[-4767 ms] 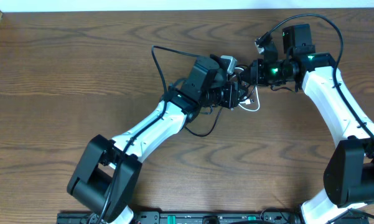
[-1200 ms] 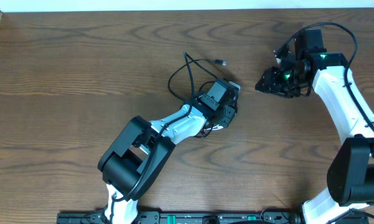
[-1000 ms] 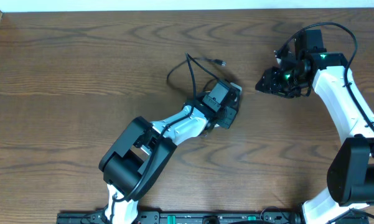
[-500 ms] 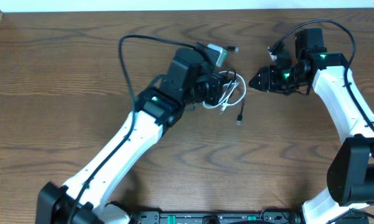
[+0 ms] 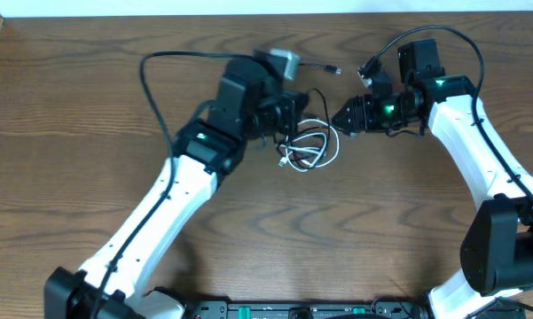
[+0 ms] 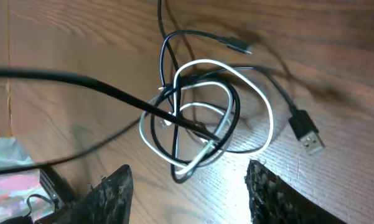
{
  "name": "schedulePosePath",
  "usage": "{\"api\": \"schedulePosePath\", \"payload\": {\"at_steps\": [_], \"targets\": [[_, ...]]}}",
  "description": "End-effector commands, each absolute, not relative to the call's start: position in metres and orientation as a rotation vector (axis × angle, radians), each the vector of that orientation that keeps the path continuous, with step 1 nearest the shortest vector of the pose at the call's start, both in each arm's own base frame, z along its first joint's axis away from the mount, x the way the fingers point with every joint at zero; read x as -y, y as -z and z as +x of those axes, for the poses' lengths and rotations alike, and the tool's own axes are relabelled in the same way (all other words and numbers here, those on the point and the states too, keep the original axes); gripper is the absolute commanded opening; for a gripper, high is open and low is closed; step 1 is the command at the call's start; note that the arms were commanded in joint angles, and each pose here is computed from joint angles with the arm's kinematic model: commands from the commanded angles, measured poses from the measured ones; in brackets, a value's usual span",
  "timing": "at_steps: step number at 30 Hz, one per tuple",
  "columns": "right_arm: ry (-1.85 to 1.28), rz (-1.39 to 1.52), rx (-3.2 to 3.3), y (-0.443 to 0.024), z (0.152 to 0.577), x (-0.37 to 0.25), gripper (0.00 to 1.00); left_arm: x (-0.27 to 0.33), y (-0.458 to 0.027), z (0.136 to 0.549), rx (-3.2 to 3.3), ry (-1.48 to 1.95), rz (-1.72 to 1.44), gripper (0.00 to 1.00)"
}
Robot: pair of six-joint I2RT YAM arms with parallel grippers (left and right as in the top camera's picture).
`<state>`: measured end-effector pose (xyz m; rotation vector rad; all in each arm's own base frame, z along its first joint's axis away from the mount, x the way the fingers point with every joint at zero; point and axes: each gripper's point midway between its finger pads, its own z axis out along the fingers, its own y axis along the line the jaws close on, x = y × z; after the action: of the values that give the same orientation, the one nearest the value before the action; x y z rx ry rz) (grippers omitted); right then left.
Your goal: Untangle cables
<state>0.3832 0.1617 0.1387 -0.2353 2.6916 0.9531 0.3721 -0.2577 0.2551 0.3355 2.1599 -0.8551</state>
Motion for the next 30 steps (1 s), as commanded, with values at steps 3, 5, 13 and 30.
{"api": "schedulePosePath", "payload": {"at_steps": [3,5,13,30], "targets": [[-0.975,-0.262,-2.647,-0.147,0.388,-0.167,0.55,0.236,-0.373,0.356,-1.834,0.979,0.291,0.07],[-0.982,-0.268,-2.638,-0.148,0.389,-0.169,0.55,0.229,-0.418,0.341,-1.680,0.990,0.311,0.08],[-1.067,-0.318,-2.572,-0.159,0.391,-0.190,0.57,0.207,-0.516,0.296,-1.310,1.004,0.344,0.07],[-1.218,-0.464,-2.304,-0.212,0.407,-0.196,0.67,0.175,-0.554,0.297,-1.214,0.931,0.163,0.07]]}}
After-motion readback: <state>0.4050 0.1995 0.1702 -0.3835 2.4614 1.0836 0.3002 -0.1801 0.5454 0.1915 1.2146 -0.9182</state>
